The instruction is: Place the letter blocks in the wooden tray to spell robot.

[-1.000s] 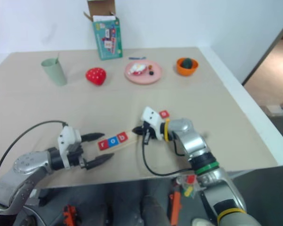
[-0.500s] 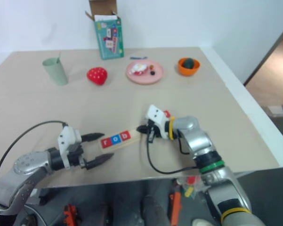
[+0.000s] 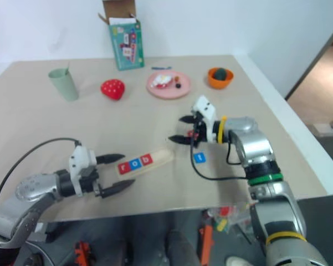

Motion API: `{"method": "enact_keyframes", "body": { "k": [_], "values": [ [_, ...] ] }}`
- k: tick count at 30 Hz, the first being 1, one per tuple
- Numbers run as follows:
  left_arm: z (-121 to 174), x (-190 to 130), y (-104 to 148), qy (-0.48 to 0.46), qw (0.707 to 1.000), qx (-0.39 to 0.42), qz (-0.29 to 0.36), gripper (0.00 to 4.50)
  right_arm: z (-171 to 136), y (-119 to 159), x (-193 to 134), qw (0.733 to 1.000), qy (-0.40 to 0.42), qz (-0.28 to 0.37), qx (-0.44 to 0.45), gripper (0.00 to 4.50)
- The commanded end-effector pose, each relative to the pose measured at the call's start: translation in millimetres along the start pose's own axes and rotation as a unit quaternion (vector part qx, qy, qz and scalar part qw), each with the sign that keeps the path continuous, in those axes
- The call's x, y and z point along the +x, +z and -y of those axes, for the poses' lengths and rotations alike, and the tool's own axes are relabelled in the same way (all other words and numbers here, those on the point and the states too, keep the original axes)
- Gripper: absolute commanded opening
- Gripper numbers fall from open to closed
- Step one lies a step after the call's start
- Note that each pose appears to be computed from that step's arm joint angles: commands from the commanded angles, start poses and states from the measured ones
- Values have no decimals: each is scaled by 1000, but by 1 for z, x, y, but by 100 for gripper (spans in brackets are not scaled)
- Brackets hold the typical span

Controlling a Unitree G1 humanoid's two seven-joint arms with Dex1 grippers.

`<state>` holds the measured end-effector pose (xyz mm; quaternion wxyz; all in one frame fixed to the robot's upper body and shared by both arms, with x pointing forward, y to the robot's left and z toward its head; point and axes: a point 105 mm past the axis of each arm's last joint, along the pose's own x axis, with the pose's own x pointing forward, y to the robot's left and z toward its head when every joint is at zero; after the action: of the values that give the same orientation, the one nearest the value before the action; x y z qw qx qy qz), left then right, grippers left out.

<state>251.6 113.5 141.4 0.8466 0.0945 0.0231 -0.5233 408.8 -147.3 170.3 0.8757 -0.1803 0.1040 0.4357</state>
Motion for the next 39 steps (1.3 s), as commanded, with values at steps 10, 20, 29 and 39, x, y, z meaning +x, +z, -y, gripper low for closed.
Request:
{"method": "enact_keyframes", "body": {
  "k": [10,20,29,39],
  "values": [
    [6,1,14,3,1000,26,11,450,17,4,-3,990,-133,29,37,445],
    [4,4,19,15,999,29,29,450,9,-18,-5,972,-217,19,93,445],
    [4,6,18,8,999,34,26,450,-3,-38,1,965,-227,-5,130,445],
    [5,8,14,3,999,31,20,450,-6,-42,0,958,-246,-12,146,136]
  ]
}}
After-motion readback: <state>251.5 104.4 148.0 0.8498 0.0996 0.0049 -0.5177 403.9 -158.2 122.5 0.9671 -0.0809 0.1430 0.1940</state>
